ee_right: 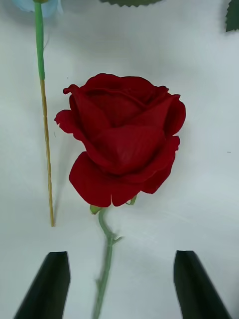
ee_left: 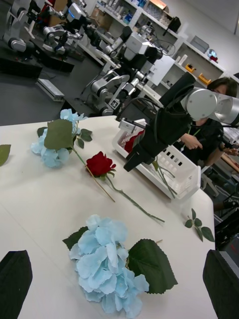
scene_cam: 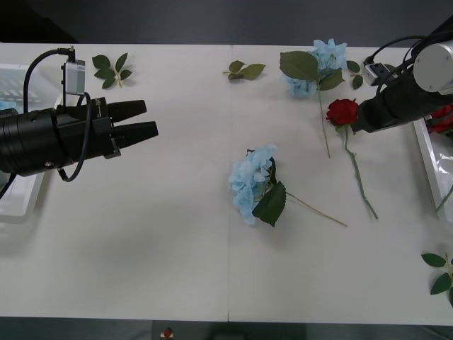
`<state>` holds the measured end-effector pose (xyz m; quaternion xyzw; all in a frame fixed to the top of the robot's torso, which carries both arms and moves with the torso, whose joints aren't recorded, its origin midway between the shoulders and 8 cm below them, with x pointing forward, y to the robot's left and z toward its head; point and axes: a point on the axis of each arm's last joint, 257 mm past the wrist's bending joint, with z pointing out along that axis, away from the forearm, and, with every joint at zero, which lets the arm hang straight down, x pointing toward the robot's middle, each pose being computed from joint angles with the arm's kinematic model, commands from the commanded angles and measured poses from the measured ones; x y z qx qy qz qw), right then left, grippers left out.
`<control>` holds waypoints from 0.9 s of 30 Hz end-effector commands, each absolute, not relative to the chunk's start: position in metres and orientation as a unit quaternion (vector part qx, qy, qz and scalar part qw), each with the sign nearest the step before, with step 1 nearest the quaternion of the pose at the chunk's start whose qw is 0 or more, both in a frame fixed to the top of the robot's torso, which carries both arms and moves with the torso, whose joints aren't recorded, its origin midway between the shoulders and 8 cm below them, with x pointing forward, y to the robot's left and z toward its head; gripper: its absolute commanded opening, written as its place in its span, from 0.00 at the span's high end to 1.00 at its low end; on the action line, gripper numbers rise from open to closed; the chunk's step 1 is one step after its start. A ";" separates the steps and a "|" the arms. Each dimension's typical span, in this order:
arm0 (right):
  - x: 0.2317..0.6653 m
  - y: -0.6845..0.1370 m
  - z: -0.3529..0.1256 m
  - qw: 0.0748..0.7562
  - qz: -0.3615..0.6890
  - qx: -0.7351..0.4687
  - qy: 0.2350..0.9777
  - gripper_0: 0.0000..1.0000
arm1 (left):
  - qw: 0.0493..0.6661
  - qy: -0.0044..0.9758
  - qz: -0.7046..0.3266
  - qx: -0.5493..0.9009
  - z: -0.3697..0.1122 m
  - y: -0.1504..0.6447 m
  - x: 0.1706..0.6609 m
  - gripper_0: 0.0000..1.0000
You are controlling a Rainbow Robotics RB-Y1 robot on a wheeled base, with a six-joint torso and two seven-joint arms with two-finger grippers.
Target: Put the red flowers into the right box and the blue flowers into the left box
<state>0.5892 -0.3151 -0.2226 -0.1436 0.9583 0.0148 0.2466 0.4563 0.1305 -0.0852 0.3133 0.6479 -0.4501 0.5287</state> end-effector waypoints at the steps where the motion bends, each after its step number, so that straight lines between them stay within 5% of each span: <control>1: 0.600 -0.317 -0.207 0.258 0.005 -0.146 0.955 0.10 | 0.531 0.646 -0.453 0.309 -0.083 0.131 0.451 0.00; 27: 0.602 -0.297 -0.273 0.254 -0.035 -0.119 0.959 0.10 | 0.530 0.649 -0.452 0.307 -0.087 0.133 0.451 0.00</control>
